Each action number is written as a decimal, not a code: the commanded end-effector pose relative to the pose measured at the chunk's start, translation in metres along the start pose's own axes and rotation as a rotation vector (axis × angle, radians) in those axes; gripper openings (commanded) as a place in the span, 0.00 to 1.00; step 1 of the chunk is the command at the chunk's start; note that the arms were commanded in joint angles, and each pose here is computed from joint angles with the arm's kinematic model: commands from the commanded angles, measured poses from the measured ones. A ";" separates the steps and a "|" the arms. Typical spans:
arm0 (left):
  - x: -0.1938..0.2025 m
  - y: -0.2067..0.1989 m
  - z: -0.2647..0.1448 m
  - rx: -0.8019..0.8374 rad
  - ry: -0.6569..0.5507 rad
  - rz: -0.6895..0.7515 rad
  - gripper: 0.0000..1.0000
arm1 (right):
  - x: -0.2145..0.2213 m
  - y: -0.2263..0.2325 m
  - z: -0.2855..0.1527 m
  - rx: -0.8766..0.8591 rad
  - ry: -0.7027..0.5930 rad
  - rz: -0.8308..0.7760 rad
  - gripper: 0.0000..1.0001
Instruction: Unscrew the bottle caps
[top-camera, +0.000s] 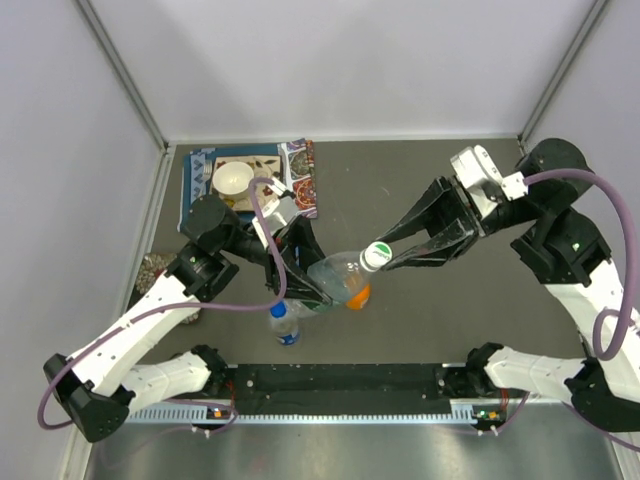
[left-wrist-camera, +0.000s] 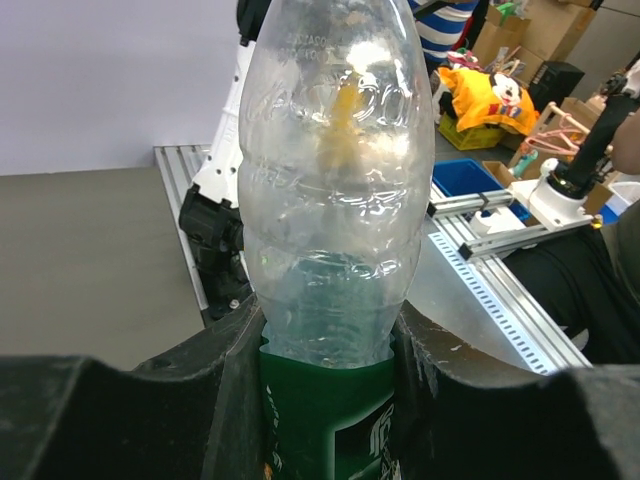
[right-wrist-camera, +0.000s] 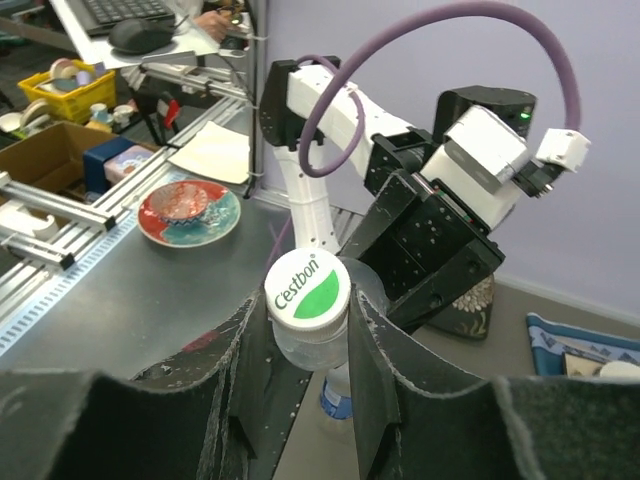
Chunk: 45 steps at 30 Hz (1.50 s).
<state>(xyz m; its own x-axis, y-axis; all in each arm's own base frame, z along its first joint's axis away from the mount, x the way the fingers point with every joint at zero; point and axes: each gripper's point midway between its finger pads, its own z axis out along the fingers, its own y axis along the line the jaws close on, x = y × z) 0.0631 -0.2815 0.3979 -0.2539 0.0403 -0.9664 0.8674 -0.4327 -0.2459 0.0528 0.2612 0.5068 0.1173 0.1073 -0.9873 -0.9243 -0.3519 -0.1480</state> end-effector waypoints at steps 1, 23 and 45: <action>-0.010 0.023 -0.004 -0.118 -0.045 0.030 0.22 | -0.029 0.003 -0.009 0.121 -0.049 -0.074 0.00; -0.034 0.073 -0.047 -0.639 -0.176 0.192 0.23 | 0.276 -0.159 -0.307 2.156 0.205 0.601 0.00; -0.026 0.065 -0.074 -0.787 -0.218 0.260 0.24 | 0.462 -0.194 -0.355 2.261 0.572 0.956 0.00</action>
<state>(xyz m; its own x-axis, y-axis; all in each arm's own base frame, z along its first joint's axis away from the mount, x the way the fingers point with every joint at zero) 0.1532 -0.2477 0.4052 -0.0339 -0.1928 -0.9807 0.9431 0.3187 -0.0952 0.3958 0.0429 0.0479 -0.6943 0.2656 -0.6689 0.4163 0.9063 -0.0723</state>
